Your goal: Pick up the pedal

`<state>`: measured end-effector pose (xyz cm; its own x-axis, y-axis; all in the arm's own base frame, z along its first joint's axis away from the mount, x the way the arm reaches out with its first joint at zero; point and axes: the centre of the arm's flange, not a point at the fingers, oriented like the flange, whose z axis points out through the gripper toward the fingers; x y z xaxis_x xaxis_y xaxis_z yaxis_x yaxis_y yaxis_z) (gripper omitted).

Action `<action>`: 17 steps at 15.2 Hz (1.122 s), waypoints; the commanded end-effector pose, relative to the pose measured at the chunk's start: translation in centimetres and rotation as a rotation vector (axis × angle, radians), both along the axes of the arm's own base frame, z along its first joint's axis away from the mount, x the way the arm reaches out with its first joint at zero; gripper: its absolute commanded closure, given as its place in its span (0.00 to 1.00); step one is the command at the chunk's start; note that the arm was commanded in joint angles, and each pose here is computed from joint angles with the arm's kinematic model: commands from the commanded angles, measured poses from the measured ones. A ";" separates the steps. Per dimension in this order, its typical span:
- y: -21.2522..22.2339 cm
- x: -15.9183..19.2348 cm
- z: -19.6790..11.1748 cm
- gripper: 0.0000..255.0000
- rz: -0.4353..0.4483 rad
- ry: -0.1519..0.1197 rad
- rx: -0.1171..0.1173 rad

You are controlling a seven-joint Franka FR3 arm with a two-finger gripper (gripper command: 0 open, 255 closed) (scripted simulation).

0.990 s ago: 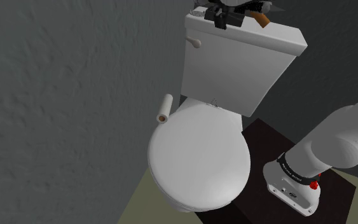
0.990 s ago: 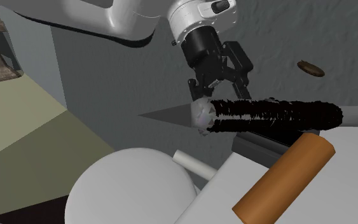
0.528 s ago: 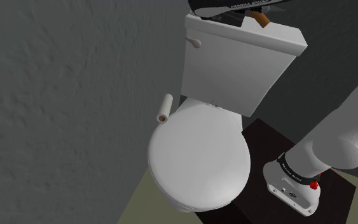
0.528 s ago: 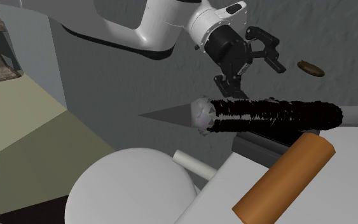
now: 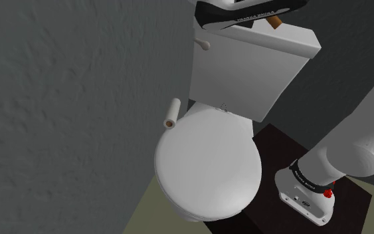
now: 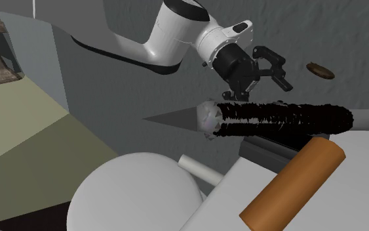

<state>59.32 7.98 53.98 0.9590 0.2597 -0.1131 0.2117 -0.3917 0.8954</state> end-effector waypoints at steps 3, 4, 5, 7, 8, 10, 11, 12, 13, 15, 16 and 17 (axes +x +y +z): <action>0.0 0.0 -0.3 1.00 0.000 0.000 0.000; 0.0 0.0 -0.3 1.00 0.000 0.000 0.000; 0.0 0.0 -0.3 1.00 0.000 0.000 0.000; 0.0 0.0 -0.3 1.00 0.000 0.000 0.000; 0.0 0.0 -0.3 1.00 0.000 0.000 0.000; 0.0 0.0 -0.3 1.00 0.000 0.000 0.000; 0.0 0.0 -0.3 1.00 0.000 0.000 0.000; 0.0 0.0 0.2 1.00 0.000 0.000 0.000; 0.0 0.0 0.7 1.00 0.000 0.000 0.000; 0.0 0.0 1.8 1.00 0.000 0.000 0.000; 0.0 0.0 2.3 1.00 0.000 0.000 0.000; 0.0 0.0 2.8 1.00 0.000 0.000 0.000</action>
